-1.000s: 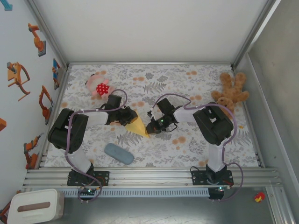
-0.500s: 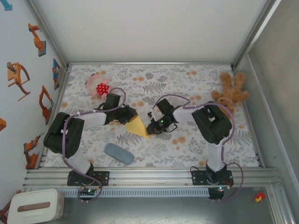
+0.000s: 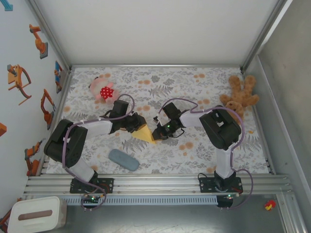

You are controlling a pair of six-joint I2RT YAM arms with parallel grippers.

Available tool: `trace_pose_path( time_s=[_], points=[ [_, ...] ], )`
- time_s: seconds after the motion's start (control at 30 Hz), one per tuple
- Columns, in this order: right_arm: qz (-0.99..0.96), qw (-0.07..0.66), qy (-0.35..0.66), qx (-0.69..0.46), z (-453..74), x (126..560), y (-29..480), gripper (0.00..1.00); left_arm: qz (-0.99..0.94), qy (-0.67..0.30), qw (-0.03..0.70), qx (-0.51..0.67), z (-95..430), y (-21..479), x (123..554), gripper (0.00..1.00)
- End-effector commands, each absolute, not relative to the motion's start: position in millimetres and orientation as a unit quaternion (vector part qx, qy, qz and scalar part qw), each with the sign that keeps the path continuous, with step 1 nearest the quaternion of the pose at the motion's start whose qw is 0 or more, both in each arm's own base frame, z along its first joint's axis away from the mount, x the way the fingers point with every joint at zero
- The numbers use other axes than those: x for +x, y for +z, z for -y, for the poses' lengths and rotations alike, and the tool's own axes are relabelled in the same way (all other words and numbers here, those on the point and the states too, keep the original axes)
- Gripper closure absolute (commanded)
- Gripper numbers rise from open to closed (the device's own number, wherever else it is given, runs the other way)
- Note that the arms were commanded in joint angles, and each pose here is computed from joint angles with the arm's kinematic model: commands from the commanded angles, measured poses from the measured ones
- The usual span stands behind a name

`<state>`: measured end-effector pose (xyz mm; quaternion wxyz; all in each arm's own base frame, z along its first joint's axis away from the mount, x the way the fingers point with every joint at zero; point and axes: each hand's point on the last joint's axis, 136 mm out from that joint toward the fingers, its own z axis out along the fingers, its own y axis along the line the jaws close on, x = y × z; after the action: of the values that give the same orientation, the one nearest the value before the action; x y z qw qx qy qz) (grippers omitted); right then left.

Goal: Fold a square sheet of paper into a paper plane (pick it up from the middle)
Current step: Fourth fold the wing at the center of the table.

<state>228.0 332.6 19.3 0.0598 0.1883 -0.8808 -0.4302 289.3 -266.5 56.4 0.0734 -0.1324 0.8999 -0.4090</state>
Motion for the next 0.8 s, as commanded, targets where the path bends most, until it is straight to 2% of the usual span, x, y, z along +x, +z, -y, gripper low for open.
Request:
trace_pose_path(
  time_s=[0.0, 0.3, 0.77],
  points=[
    [0.891, 0.069, -0.41, 0.183, -327.2, 229.2, 8.2, 0.9, -0.903, -0.403, 0.069, -0.13, 269.4, 53.2, 293.4, 0.86],
    [0.896, 0.068, -0.4, 0.182, -324.5, 229.4, 5.8, 0.88, -0.918, -0.361, 0.057, -0.154, 259.9, 34.5, 294.6, 0.9],
    [0.901, 0.072, -0.388, 0.178, -320.6, 228.2, 0.6, 0.9, -0.919, -0.361, 0.061, -0.145, 261.0, 35.2, 300.7, 0.9]
  ],
)
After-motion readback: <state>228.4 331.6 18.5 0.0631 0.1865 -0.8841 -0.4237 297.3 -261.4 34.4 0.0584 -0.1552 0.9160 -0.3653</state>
